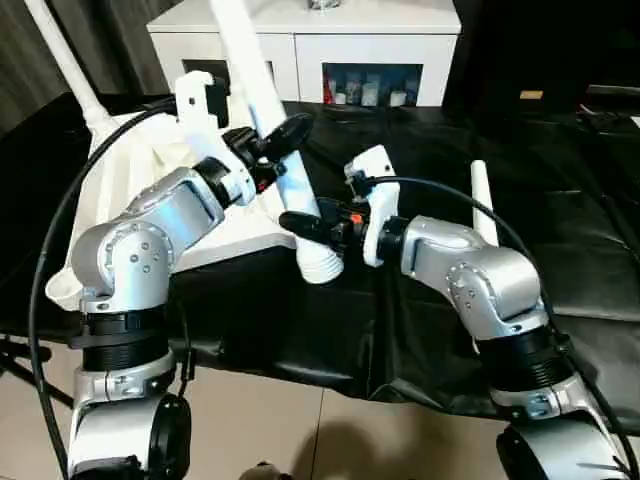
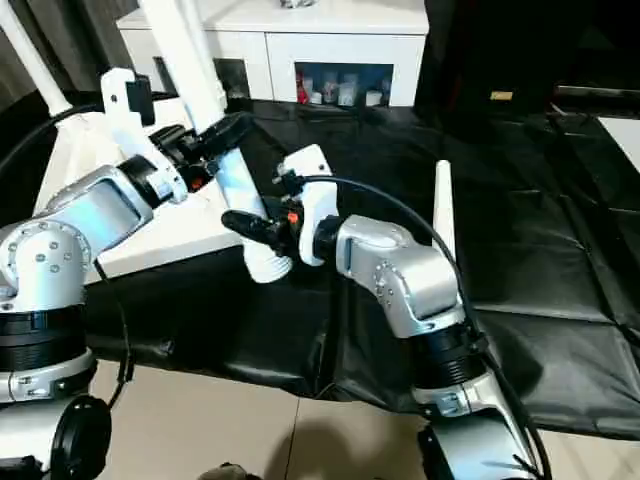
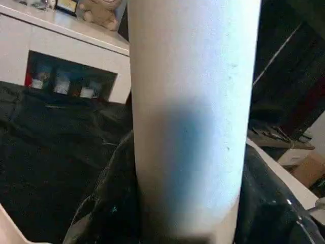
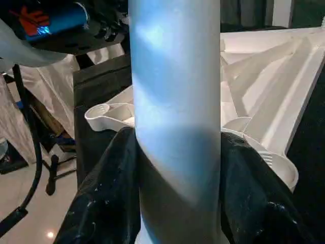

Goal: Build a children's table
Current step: Pick table leg

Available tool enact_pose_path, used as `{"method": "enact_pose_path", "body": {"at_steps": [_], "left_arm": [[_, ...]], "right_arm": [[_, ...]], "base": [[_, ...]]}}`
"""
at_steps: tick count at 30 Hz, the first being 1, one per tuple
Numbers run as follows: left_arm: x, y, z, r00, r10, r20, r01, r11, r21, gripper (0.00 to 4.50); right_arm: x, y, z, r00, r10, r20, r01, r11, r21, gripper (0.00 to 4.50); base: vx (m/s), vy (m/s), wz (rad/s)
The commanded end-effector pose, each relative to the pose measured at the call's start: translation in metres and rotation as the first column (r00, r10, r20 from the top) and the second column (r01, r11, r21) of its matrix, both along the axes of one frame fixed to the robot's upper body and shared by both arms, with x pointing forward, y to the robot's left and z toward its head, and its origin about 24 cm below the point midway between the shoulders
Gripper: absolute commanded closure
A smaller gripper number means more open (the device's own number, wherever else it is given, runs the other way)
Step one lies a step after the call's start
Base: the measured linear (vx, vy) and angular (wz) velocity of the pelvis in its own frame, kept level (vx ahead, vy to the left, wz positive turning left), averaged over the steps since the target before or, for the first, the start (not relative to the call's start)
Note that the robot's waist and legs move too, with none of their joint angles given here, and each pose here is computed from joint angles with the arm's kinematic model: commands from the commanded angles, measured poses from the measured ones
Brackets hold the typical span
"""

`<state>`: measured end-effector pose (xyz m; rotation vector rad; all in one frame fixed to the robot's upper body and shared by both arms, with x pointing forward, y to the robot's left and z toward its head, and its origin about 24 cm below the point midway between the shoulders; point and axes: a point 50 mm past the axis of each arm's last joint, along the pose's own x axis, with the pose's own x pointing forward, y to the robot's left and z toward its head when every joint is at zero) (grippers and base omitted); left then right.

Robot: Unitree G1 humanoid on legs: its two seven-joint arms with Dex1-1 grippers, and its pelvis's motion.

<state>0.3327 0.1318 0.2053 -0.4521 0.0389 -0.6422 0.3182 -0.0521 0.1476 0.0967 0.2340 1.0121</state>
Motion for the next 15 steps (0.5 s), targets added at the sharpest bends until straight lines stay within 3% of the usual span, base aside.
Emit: {"method": "enact_pose_path", "body": {"at_steps": [1, 2, 4, 8, 9, 14, 15], "left_arm": [[-0.003, 0.002, 0.005, 1.000, -0.023, 0.020, 0.023, 1.000, -0.005, 2.62], [-0.003, 0.002, 0.006, 0.999, -0.037, 0.026, 0.037, 0.999, -0.004, 2.64], [-0.006, -0.001, 0.007, 0.995, -0.084, 0.046, 0.084, 0.996, 0.017, 2.66], [-0.013, -0.009, 0.008, 0.977, -0.199, 0.079, 0.194, 0.978, 0.075, 2.66], [-0.014, -0.011, 0.007, 0.971, -0.223, 0.087, 0.214, 0.972, 0.093, 2.67], [-0.019, -0.016, 0.005, 0.940, -0.320, 0.116, 0.300, 0.940, 0.163, 2.67], [-0.019, -0.017, 0.006, 0.931, -0.344, 0.121, 0.318, 0.929, 0.189, 2.67]], "right_arm": [[0.005, -0.001, 0.010, 0.999, -0.017, 0.049, 0.017, 1.000, 0.004, 2.64], [0.005, -0.001, 0.011, 0.998, -0.020, 0.059, 0.020, 1.000, 0.005, 2.64], [0.007, -0.002, 0.013, 0.998, -0.020, 0.052, 0.019, 0.999, 0.030, 2.08], [0.007, -0.006, 0.017, 1.000, 0.019, 0.009, -0.020, 0.997, 0.070, 1.86], [0.007, -0.007, 0.017, 0.999, 0.032, 0.000, -0.032, 0.997, 0.069, 1.61], [0.002, -0.011, 0.013, 0.989, 0.134, -0.064, -0.133, 0.991, 0.030, 1.33], [0.002, -0.013, 0.011, 0.986, 0.146, -0.084, -0.145, 0.989, 0.010, 1.10]], "base": [[0.000, 0.000, 0.00], [0.000, 0.000, 0.00], [0.000, 0.000, 0.00], [0.000, 0.000, 0.00], [0.000, 0.000, 0.00], [0.000, 0.000, 0.00], [0.000, 0.000, 0.00]]}}
